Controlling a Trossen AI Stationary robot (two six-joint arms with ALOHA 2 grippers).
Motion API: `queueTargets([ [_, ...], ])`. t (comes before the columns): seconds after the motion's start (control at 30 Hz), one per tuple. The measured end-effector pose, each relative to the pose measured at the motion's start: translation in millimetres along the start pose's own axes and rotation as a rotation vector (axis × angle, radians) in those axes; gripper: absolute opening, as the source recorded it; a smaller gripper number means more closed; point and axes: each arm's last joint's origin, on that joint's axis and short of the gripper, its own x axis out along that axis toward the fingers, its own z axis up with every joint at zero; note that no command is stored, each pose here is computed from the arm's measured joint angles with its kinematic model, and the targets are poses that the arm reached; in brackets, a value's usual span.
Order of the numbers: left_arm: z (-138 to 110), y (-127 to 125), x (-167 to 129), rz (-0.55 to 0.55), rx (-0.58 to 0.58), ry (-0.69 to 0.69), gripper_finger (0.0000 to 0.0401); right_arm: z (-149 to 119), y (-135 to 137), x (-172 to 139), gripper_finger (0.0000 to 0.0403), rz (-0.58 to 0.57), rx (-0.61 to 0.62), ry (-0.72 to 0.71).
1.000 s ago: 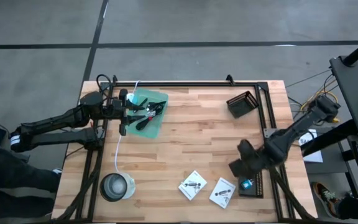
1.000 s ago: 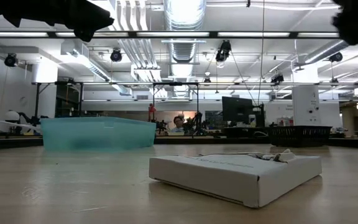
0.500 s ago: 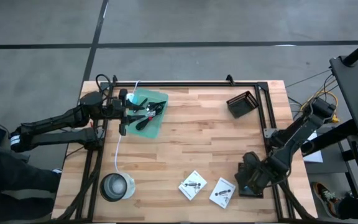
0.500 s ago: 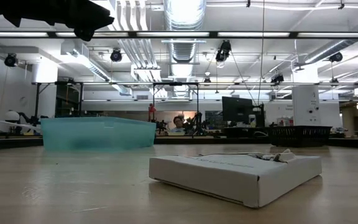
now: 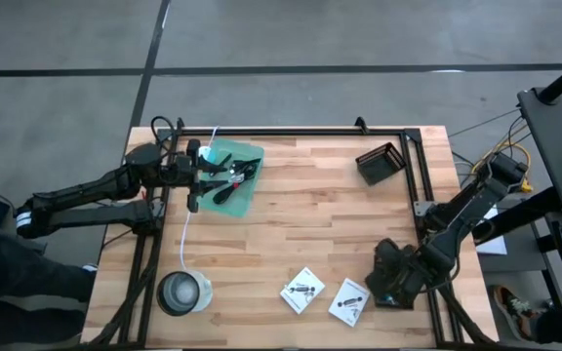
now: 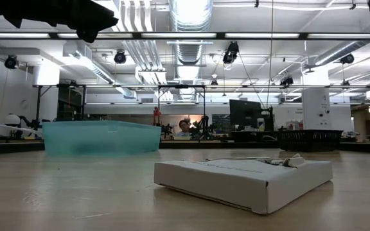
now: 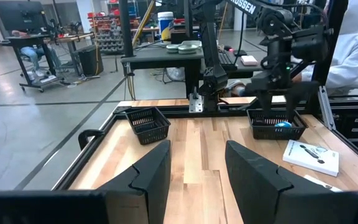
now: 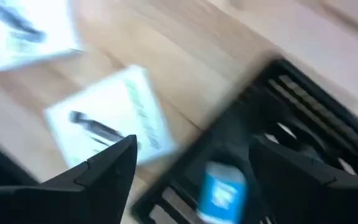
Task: Pick and place items into bin
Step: Put the right white card reader box into the top black bin
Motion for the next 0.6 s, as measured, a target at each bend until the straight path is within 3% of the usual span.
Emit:
queueTargets([
  [0.17, 0, 0, 0, 0.0, 0.0, 0.0, 0.0136, 0, 23, -11, 0.0272, 0.192, -0.247, -0.114],
  [0.37, 0, 0, 0, 0.0, 0.0, 0.001, 0.0136, -13, 65, -9, 0.0253, 0.401, -0.76, -0.188],
  [0.47, 0, 0, 0, 0.0, 0.0, 0.001, 0.0136, -22, 82, 0, 0.0247, 0.382, -0.986, -0.164],
  [0.6, 0, 0, 0, 0.0, 0.001, -0.001, 0.0136, -34, 96, 23, 0.0237, 0.243, -1.2, -0.05],
])
